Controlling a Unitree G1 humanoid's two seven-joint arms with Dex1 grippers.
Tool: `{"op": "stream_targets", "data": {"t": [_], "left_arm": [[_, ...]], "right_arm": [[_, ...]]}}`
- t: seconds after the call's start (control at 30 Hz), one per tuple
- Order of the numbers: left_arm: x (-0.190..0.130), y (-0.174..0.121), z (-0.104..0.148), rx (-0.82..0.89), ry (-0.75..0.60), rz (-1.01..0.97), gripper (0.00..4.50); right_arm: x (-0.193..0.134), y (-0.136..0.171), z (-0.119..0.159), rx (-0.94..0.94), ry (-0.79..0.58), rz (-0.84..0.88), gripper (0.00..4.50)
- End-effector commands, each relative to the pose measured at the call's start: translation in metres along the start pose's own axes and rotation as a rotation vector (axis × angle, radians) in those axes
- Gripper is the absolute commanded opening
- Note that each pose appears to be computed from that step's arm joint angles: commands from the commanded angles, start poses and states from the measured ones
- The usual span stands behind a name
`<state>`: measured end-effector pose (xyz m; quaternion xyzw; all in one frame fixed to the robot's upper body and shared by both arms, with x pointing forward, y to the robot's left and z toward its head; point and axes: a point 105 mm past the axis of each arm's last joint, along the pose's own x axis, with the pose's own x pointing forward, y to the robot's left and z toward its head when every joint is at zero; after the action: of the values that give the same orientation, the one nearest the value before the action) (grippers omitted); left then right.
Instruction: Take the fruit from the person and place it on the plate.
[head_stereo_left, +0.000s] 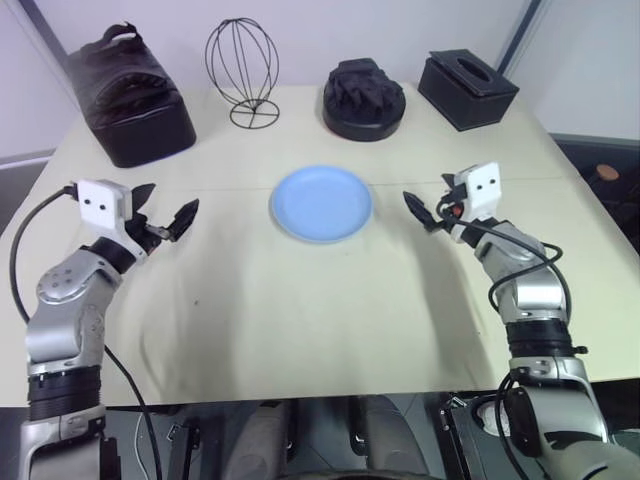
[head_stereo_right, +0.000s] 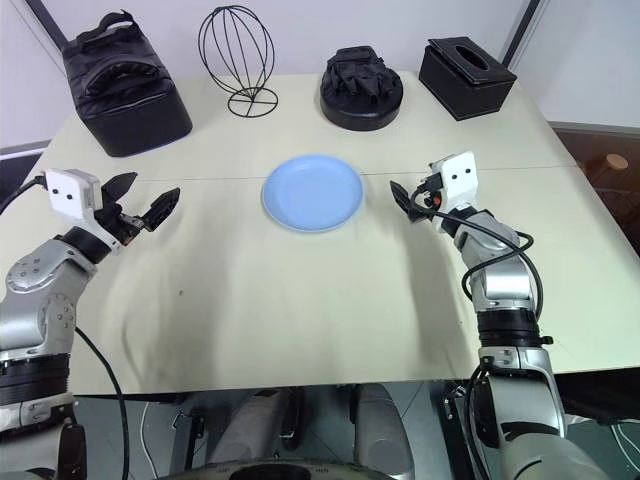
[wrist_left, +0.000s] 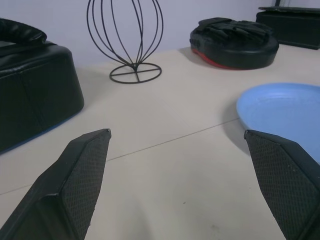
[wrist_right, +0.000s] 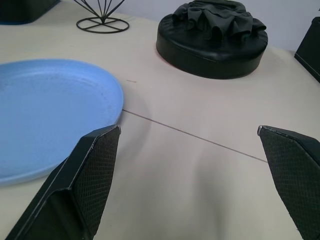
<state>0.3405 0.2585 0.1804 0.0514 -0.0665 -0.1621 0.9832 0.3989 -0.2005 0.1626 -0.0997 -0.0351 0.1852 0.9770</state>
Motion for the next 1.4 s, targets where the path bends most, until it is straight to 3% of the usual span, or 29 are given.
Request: {"op": "stream_targets", "data": {"t": [0.03,1.4], "left_arm": [[-0.0014,0.0027,0.0114,0.025,-0.039,0.004,4.50],[0.0000,0.0053,0.0135,0.044,-0.046,0.020,4.50]], "right_arm": [[0.0001,-0.0039,0.0151,-0.029,-0.051,-0.005,4.48],[-0.0003,-0.0030,0.0119,-0.024,-0.045,-0.009,4.48]]}}
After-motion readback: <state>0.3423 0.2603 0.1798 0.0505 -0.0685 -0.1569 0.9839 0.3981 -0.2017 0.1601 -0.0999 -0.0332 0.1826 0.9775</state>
